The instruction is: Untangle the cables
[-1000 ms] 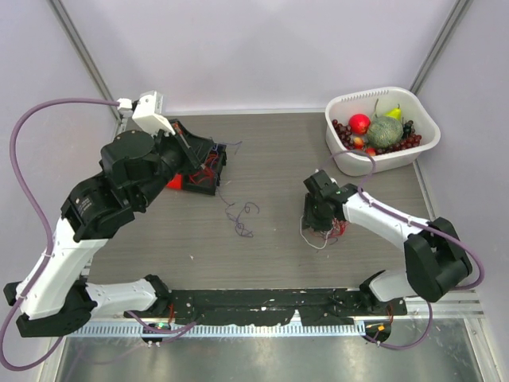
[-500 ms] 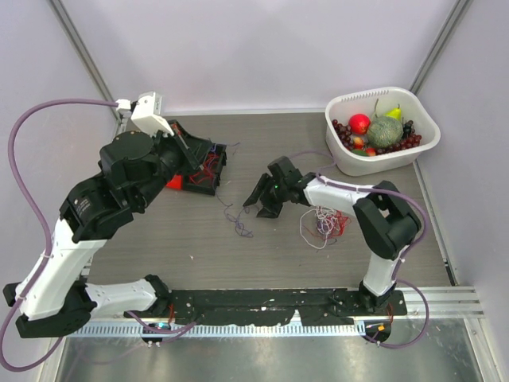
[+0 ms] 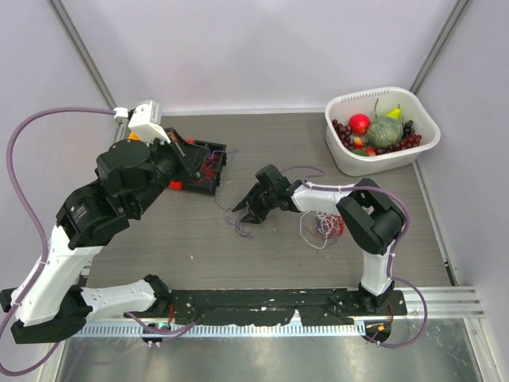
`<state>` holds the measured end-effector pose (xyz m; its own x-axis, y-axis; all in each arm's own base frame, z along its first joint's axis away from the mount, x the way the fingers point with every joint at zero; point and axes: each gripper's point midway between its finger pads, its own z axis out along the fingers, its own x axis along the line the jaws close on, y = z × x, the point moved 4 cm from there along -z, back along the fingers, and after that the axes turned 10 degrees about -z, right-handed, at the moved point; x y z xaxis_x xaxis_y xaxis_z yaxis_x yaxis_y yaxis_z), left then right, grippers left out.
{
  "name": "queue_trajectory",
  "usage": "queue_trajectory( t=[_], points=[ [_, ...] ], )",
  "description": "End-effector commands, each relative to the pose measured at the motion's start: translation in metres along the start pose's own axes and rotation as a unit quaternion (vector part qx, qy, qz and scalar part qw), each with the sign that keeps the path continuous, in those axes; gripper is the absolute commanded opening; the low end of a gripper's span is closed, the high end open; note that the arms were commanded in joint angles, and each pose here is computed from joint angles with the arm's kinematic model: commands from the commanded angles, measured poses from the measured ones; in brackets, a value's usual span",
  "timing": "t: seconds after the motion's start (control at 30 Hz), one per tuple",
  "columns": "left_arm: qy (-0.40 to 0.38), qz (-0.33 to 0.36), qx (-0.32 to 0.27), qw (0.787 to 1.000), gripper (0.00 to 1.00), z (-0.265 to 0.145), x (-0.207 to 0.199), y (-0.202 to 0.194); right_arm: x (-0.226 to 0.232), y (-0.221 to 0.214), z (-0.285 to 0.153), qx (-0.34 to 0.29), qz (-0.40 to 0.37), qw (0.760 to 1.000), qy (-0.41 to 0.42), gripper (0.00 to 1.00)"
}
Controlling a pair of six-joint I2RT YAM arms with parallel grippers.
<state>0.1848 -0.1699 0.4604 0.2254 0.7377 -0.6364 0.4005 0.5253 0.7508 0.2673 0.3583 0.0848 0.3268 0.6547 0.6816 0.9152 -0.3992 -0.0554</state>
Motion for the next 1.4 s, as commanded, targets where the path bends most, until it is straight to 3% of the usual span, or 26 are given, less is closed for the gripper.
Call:
queue_trajectory(
  t=[0.0,0.03,0.17,0.3,0.47,0.6,0.73,0.93,1.1,1.27,1.37],
  points=[
    [-0.013,-0.02,-0.026,0.999,0.0,-0.009,-0.003,0.012,0.015,0.009,-0.002,-0.031,-0.006,0.999,0.008,0.44],
    [-0.012,-0.019,-0.027,0.999,0.0,-0.01,-0.002,0.013,0.017,0.011,-0.001,-0.036,-0.018,0.999,0.008,0.42],
    [0.009,0.001,-0.044,0.999,0.0,-0.017,0.005,0.022,0.03,0.024,-0.016,-0.066,-0.068,0.995,0.0,0.17],
    [0.054,0.033,-0.087,0.994,0.0,-0.033,0.02,0.045,0.066,0.048,-0.065,-0.119,-0.15,0.982,0.008,0.01],
    [0.09,0.059,-0.147,0.983,0.0,-0.058,0.032,0.078,0.112,0.08,-0.164,-0.227,-0.218,0.948,0.038,0.01],
    [0.106,0.065,-0.203,0.971,0.0,-0.076,0.036,0.104,0.125,0.111,-0.246,-0.303,-0.228,0.924,0.054,0.01],
    [0.129,0.077,-0.259,0.954,0.0,-0.095,0.042,0.128,0.124,0.134,-0.324,-0.379,-0.221,0.896,0.07,0.01],
    [0.192,0.083,-0.318,0.925,0.0,-0.129,0.065,0.152,0.089,0.172,-0.43,-0.489,-0.204,0.848,0.013,0.01],
    [0.246,0.103,-0.334,0.904,0.0,-0.152,0.084,0.16,0.065,0.179,-0.477,-0.561,-0.192,0.801,-0.088,0.01],
    [0.249,0.106,-0.327,0.905,0.0,-0.16,0.09,0.159,0.059,0.186,-0.493,-0.583,-0.189,0.778,-0.139,0.01],
    [0.265,0.119,-0.319,0.902,0.0,-0.159,0.093,0.156,0.053,0.191,-0.51,-0.611,-0.169,0.752,-0.179,0.01]
  ],
)
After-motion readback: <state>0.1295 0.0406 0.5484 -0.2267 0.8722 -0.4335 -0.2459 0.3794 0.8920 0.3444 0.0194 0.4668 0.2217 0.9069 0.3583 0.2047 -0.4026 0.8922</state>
